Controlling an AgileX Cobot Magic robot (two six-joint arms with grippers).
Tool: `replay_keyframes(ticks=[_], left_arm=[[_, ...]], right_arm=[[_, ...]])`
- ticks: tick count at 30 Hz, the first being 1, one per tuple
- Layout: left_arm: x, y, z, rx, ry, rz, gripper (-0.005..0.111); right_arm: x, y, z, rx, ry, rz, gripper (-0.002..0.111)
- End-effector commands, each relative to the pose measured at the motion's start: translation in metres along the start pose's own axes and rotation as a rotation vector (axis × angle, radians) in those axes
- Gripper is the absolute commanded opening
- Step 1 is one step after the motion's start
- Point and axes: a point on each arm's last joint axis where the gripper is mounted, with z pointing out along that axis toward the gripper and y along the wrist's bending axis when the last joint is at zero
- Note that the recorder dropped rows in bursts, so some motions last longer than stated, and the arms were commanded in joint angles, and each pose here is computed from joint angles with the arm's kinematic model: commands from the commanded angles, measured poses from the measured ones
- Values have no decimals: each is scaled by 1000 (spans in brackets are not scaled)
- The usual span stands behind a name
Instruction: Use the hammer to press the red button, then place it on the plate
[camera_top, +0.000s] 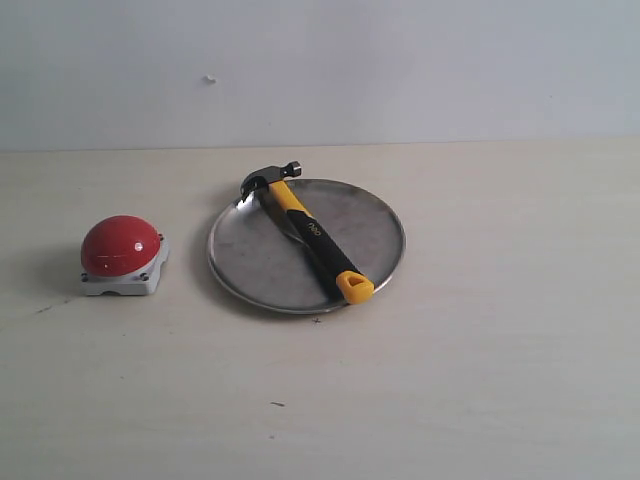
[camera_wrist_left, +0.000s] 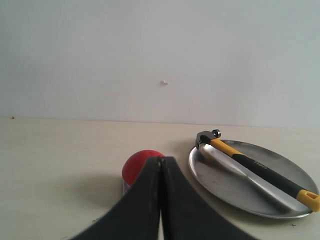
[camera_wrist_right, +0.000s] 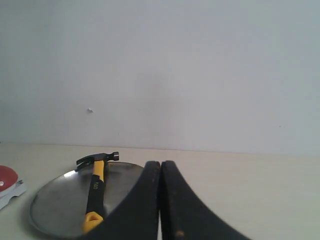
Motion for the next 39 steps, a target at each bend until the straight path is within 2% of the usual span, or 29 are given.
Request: replay_keyframes(ticks=[1, 3, 6, 8, 11, 15, 29, 39], left_arm=[[-1, 0, -1, -2, -9, 12, 0], [-1, 0, -1, -2, -9, 12, 0], [-1, 0, -1, -2, -9, 12, 0], [-1, 0, -1, -2, -9, 12, 0], [-1, 0, -1, -2, -9, 12, 0], [-1, 0, -1, -2, -9, 12, 0], [-1, 0, -1, -2, -9, 12, 0], [-1, 0, -1, -2, -9, 12, 0]], right_arm=[[1, -5, -1, 52, -9, -11, 0], [-2, -9, -1, 100, -36, 16, 0], [-1, -21, -3, 232, -51, 177, 0], [4, -25, -4, 276, -1, 154, 0], [4, -23, -4, 261, 17, 62, 0], [4, -23, -4, 261, 25, 13, 0], [4, -21, -3, 231, 13, 106, 0], [4, -21, -3, 231, 13, 106, 0]])
